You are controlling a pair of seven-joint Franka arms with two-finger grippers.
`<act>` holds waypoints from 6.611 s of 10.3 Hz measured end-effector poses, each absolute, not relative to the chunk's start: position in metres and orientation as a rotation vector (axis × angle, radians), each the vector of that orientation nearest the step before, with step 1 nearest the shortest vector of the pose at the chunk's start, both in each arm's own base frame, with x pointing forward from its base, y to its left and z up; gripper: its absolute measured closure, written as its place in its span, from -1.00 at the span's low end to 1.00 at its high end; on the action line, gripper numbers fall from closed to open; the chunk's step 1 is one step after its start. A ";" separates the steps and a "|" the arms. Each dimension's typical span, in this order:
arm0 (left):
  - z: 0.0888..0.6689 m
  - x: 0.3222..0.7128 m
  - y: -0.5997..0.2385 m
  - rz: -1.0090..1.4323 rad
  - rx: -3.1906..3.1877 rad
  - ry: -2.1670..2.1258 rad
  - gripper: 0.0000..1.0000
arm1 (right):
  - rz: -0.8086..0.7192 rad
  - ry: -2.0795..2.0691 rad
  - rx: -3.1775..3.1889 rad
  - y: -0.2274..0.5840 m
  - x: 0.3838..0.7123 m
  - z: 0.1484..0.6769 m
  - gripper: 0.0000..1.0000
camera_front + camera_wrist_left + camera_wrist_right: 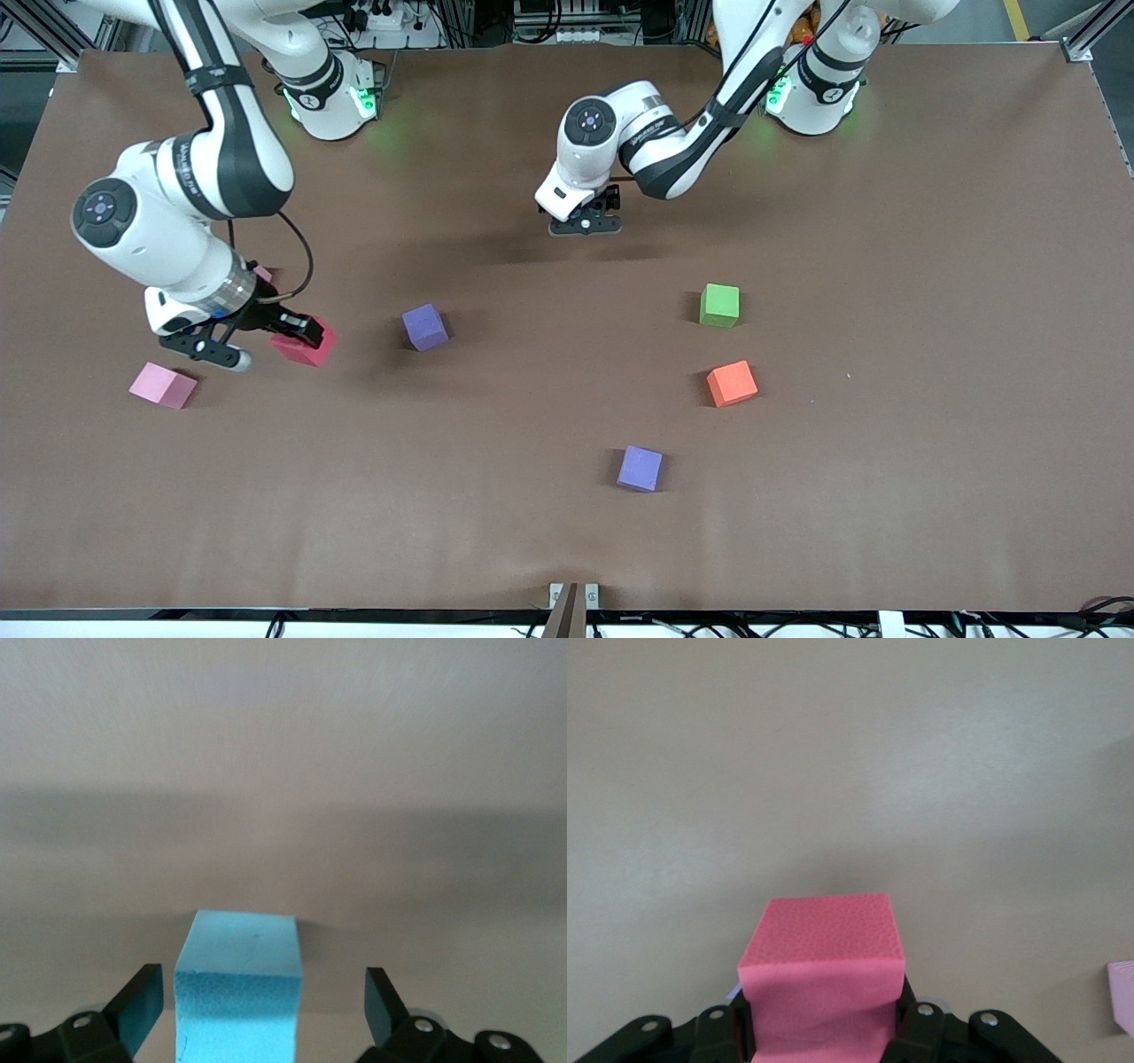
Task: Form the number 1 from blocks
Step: 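Place the cyan cube mid-table with the left gripper while the right carries pink, then grasp the green cube with the left gripper while the right lowers pink, then lift the green cube with the left gripper while the right releases pink, then grasp the purple cube with the right gripper while the left carries green, then lift the purple cube with the right gripper while the left places green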
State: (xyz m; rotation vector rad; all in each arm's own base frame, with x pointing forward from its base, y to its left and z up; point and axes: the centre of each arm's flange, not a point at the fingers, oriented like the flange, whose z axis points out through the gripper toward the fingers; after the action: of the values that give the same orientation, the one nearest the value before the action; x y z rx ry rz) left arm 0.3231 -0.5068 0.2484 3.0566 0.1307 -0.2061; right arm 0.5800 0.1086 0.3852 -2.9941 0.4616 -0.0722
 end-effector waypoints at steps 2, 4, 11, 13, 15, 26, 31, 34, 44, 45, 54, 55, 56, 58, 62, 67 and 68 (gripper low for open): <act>0.307 0.362 -0.476 -0.112 3.065 0.223 -1.00 | -0.058 0.457 -2.992 0.143 0.570 0.385 -0.13; 0.343 0.413 -0.422 -0.052 3.080 0.258 -1.00 | -0.024 0.467 -2.986 0.193 0.552 0.378 -0.13; 0.298 0.513 -0.240 -0.181 3.114 -0.118 -1.00 | -0.039 0.296 -2.988 0.410 0.459 0.307 -0.13; 0.276 0.514 -0.235 -0.216 3.099 -0.131 -1.00 | -0.033 0.303 -2.983 0.456 0.428 0.287 -0.13; 0.252 0.511 -0.240 -0.233 3.077 -0.137 -1.00 | -0.018 0.290 -2.991 0.494 0.402 0.273 -0.13; 0.208 0.498 -0.244 -0.261 3.049 -0.124 -0.16 | 0.063 0.170 -3.055 0.536 0.343 0.229 -0.13; 0.210 0.493 -0.256 -0.255 3.053 -0.092 -0.07 | 0.079 0.163 -3.076 0.536 0.338 0.216 -0.15; 0.222 0.498 -0.260 -0.208 3.050 -0.090 -0.07 | 0.075 0.163 -3.072 0.537 0.339 0.218 -0.91; 0.301 0.459 -0.373 -0.105 3.010 0.023 -0.07 | 0.079 1.010 -2.837 0.303 0.512 0.341 -1.00; 0.301 0.457 -0.390 -0.113 2.998 0.051 -0.07 | 0.060 1.153 -2.771 0.280 0.526 0.340 -1.00; 0.238 0.433 -0.473 -0.249 2.998 0.109 -0.07 | 0.040 1.604 -2.613 0.223 0.553 0.255 -1.00; 0.237 0.427 -0.478 -0.252 3.000 0.092 -0.07 | 0.057 1.596 -2.631 0.225 0.550 0.252 -1.00; 0.236 0.421 -0.483 -0.256 3.003 0.077 -0.07 | 0.068 1.588 -2.646 0.228 0.547 0.249 -1.00; 0.230 0.411 -0.490 -0.272 3.009 0.054 -0.07 | 0.091 1.580 -2.674 0.232 0.542 0.240 -1.00; 0.216 0.405 -0.492 -0.300 3.023 0.054 -0.07 | 0.122 1.580 -2.712 0.237 0.535 0.218 -1.00; 0.207 0.400 -0.494 -0.311 3.038 0.062 -0.07 | 0.154 1.543 -2.773 0.242 0.525 0.196 -0.85; 0.207 0.399 -0.494 -0.310 3.038 0.060 -0.07 | 0.154 1.543 -2.774 0.241 0.525 0.195 -0.78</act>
State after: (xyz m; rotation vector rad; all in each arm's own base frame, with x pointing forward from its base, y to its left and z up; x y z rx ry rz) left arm 0.3995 -0.4943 0.2069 3.0382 0.0600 -0.3103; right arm 0.5250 0.2415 0.1953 -2.7739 1.5427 0.1541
